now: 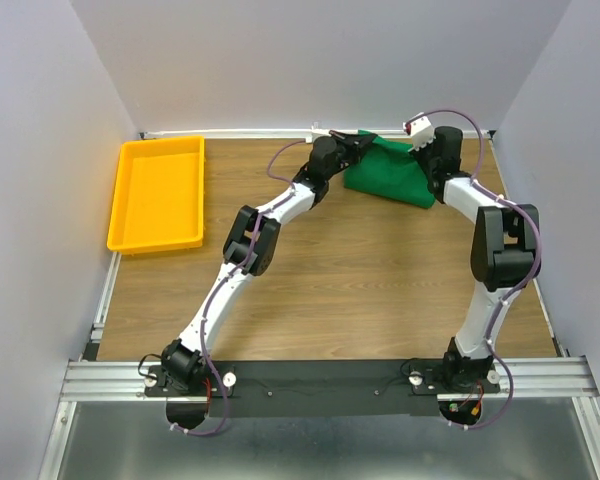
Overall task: Fold and stack the t-shirts
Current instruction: Fold the tshirt, then neatly place the folded tshirt to the corner
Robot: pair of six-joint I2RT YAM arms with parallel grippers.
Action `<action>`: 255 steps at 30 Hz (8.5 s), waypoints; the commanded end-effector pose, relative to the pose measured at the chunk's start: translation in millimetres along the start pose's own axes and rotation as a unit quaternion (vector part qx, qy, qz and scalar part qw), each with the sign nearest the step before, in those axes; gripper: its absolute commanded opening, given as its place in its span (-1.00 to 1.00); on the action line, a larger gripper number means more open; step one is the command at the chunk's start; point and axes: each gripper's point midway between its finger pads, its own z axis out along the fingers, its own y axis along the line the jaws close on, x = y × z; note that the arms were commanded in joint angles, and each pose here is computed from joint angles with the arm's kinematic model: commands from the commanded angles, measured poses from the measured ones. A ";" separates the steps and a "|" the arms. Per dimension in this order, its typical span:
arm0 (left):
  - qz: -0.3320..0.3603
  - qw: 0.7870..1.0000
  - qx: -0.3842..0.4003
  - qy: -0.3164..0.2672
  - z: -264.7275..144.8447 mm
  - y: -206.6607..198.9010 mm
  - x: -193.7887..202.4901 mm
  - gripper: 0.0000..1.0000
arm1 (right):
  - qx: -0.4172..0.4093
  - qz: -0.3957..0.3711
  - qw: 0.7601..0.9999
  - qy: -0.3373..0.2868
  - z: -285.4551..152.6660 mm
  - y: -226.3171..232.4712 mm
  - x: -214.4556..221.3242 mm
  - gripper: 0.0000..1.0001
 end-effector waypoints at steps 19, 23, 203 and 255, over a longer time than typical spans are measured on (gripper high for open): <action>-0.035 0.993 0.067 -0.087 10.1 -15.4 -41.9 -1.00 | 0.133 0.038 0.988 -0.069 30.3 -37.6 -12.3 -0.99; -0.041 0.989 0.080 -0.115 10.9 -18.4 -49.5 -1.00 | 0.141 0.037 0.987 -0.066 40.0 -35.8 -5.1 -0.99; 0.382 0.870 -0.053 0.307 -351.1 33.0 192.9 -0.60 | -0.446 0.306 0.837 0.088 -92.2 170.5 22.3 0.34; 0.450 0.891 -0.054 -0.017 -471.3 -73.6 55.9 0.78 | -0.517 0.300 0.776 0.203 -146.8 199.4 100.8 0.42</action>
